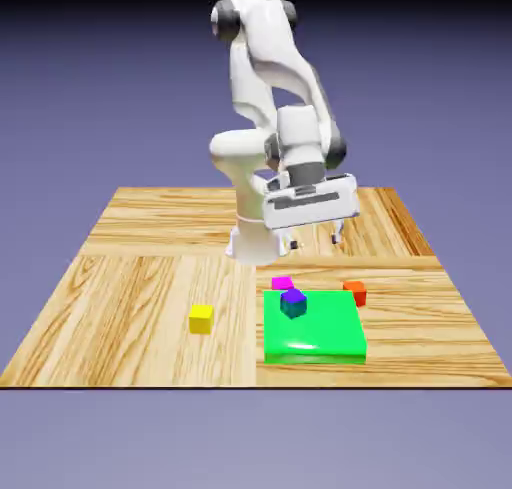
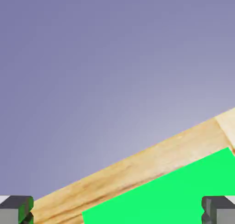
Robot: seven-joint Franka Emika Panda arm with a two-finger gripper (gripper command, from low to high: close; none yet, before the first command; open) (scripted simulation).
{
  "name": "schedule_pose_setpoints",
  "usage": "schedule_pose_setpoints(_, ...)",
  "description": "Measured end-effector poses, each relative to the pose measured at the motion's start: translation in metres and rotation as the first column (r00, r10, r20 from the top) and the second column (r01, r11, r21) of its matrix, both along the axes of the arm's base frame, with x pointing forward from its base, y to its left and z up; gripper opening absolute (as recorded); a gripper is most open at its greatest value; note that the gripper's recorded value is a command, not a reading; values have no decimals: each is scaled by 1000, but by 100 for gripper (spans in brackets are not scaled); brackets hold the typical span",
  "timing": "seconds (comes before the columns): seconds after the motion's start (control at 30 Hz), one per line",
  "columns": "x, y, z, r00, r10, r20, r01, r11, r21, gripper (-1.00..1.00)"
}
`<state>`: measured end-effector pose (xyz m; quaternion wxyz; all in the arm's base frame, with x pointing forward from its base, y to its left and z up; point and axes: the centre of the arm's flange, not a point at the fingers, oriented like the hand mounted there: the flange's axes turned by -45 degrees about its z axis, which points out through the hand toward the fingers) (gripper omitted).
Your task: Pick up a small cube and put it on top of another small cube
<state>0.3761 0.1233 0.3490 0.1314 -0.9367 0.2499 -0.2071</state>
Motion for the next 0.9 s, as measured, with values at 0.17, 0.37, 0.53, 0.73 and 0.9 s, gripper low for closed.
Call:
schedule_pose_setpoints(0.17,-14,28,-28,986,-123,-112,131,989,64,0)
schedule_pose_setpoints(0.37,-36,59,-61,931,-269,-248,299,950,90,0)
schedule_pose_setpoints(0.53,-58,81,-87,853,-389,-349,438,896,71,0)
schedule_pose_setpoints(0.73,-88,104,-118,725,-529,-440,593,805,8,0)
schedule_pose_setpoints(0.9,-118,121,-143,601,-636,-483,699,712,-68,0)
